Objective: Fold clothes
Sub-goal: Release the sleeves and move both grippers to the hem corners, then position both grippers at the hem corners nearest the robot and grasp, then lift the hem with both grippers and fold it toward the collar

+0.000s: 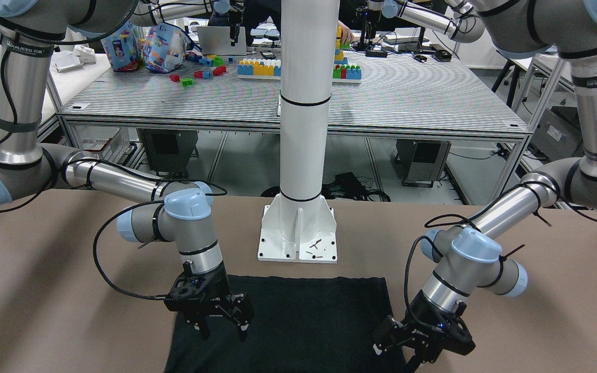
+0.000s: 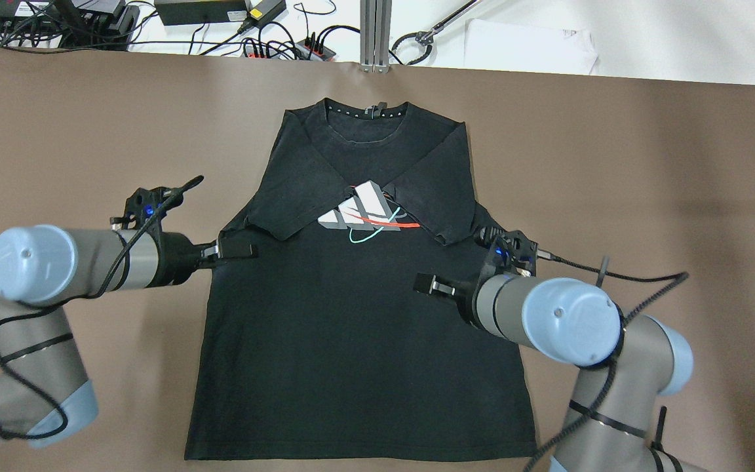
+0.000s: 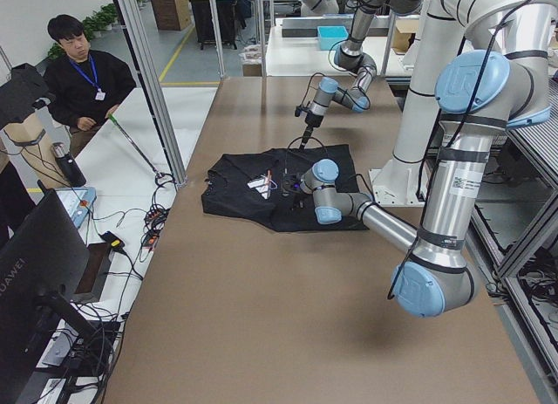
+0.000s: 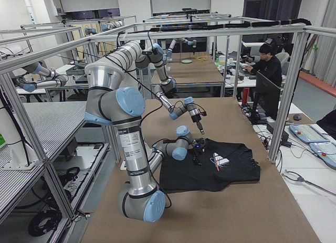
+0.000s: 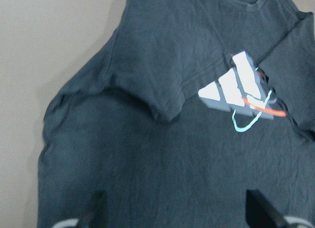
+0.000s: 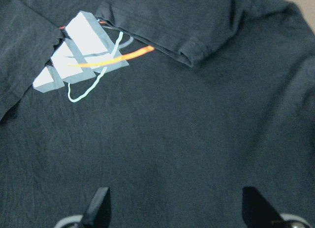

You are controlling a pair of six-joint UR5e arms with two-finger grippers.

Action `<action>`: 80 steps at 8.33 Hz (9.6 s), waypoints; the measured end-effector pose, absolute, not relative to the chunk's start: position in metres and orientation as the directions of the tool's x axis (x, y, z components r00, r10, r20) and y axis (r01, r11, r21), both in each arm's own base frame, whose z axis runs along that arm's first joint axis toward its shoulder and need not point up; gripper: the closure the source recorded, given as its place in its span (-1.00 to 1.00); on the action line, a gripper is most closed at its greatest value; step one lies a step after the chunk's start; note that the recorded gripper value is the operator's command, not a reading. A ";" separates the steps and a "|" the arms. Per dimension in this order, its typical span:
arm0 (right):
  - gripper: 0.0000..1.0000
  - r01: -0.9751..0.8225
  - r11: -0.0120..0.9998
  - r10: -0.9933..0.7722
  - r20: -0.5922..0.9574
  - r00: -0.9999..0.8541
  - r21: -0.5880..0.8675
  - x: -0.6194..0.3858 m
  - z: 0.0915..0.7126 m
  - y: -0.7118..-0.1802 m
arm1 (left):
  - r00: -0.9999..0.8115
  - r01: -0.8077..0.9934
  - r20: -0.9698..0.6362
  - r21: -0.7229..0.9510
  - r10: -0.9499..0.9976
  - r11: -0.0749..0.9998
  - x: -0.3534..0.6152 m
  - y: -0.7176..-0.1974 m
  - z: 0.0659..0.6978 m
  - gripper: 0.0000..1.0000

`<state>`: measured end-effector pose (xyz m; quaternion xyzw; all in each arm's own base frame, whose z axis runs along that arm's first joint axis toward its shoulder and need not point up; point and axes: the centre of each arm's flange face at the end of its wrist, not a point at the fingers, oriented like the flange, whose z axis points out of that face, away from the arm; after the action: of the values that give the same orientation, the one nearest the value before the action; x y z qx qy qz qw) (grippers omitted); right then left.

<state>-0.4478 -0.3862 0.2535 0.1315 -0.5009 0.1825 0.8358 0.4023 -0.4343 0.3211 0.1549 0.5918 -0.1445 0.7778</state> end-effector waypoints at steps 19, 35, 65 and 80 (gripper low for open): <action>-0.89 -0.454 0.879 0.290 0.919 0.267 -0.146 -0.373 0.396 -0.215 | 0.205 0.373 -0.956 -0.125 -0.212 0.920 0.446 -0.141 0.428 0.03; -0.89 -0.455 0.879 0.290 0.917 0.274 -0.142 -0.375 0.400 -0.216 | 0.216 0.393 -0.955 -0.107 -0.204 0.913 0.440 -0.153 0.432 0.30; 1.00 -0.453 0.890 0.232 0.910 0.344 -0.055 -0.415 0.421 -0.163 | 0.191 0.398 -0.960 -0.115 -0.205 0.910 0.434 -0.158 0.413 1.00; 1.00 0.119 0.989 -0.125 0.907 0.403 0.084 -0.311 0.249 -0.212 | 0.364 -0.142 -0.929 0.009 0.060 0.990 0.297 -0.267 0.190 1.00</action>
<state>-0.3109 -0.2123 0.2487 0.0026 -0.5416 -0.0730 0.8375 0.2974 -0.2672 0.1902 -0.0363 0.5605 0.0612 0.8251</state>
